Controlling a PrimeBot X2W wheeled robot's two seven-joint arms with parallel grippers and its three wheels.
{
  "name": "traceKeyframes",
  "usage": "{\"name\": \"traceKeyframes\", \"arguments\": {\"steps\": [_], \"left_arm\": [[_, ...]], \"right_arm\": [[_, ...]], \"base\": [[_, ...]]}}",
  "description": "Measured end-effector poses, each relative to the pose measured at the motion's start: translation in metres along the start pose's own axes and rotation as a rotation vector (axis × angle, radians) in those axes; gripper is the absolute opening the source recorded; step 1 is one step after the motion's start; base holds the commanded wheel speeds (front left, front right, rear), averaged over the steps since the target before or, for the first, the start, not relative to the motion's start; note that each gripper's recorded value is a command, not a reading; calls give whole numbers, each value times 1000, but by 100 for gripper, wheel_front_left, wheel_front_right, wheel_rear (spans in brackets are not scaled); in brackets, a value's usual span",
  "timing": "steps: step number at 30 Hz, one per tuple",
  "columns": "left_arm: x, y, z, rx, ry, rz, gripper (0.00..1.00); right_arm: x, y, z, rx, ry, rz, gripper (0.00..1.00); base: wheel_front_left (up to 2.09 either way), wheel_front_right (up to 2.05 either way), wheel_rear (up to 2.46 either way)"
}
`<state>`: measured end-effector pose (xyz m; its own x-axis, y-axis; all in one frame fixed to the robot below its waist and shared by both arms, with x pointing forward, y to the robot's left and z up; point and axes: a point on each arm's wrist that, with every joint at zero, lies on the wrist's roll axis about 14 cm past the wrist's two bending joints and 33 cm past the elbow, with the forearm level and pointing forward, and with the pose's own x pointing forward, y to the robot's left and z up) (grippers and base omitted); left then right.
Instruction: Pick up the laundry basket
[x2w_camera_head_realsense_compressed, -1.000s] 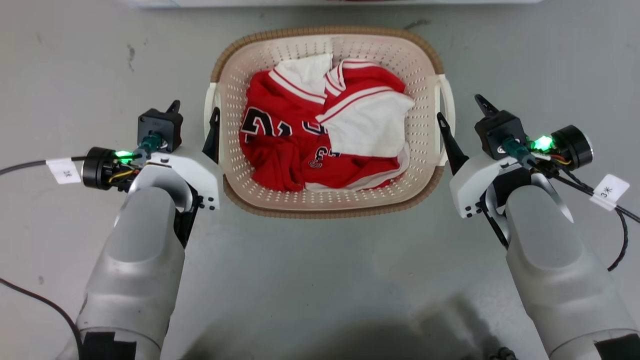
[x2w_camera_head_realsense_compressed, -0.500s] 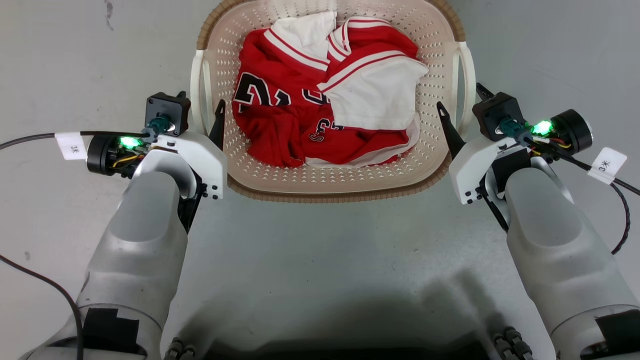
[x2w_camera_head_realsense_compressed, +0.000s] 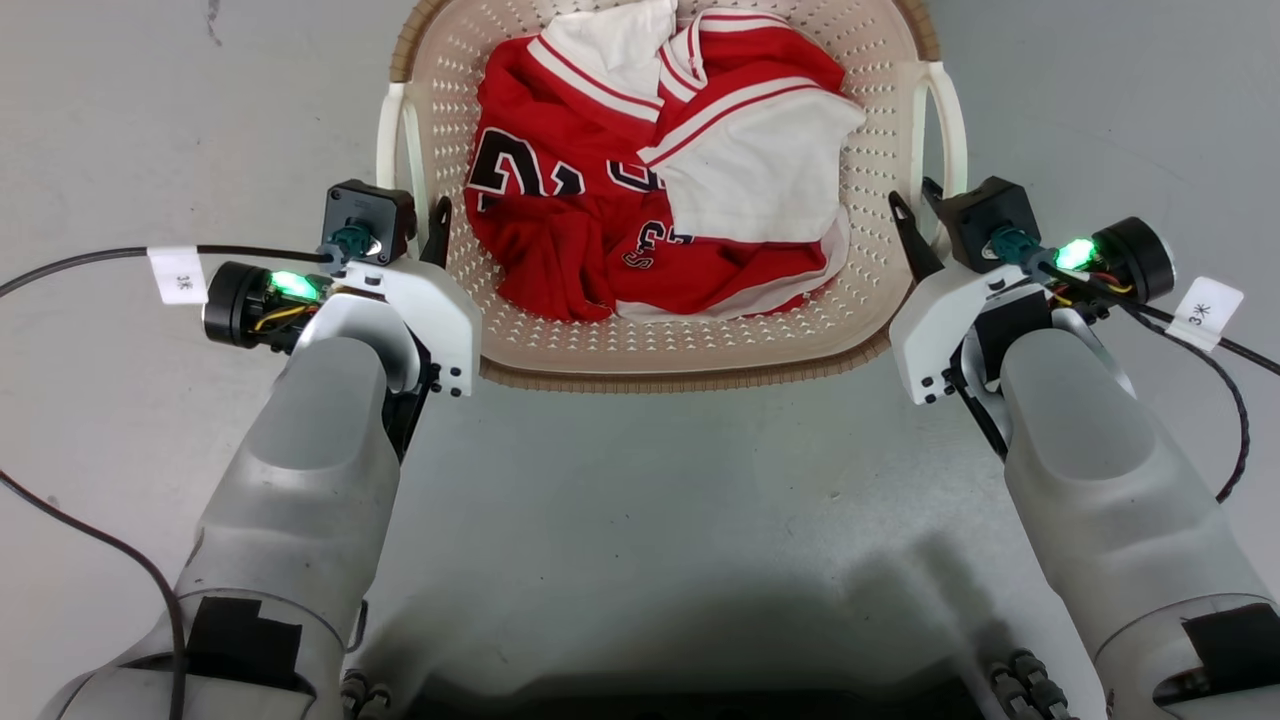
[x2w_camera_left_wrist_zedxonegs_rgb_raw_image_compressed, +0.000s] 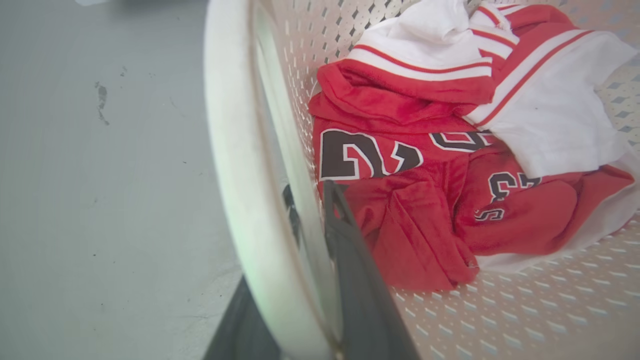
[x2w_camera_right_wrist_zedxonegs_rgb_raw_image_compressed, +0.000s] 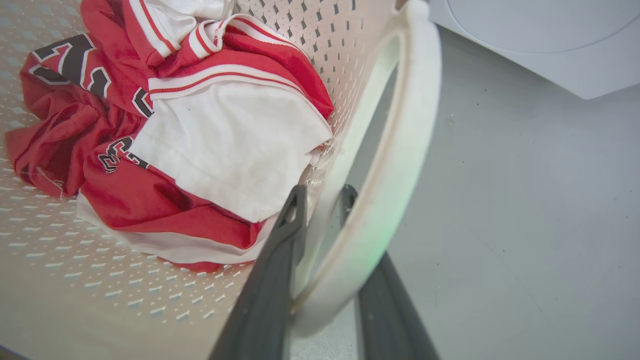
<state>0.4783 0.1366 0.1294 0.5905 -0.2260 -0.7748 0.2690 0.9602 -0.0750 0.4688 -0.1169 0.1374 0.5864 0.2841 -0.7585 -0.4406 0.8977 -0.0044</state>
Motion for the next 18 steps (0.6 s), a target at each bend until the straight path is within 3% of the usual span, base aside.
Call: {"name": "traceKeyframes", "arguments": {"steps": [18], "left_arm": [[-43, -3, 28, -8, -39, 18, 0]], "right_arm": [[-37, 0, 35, -30, -35, -8, 0]], "base": [[0, 0, 0]]}}
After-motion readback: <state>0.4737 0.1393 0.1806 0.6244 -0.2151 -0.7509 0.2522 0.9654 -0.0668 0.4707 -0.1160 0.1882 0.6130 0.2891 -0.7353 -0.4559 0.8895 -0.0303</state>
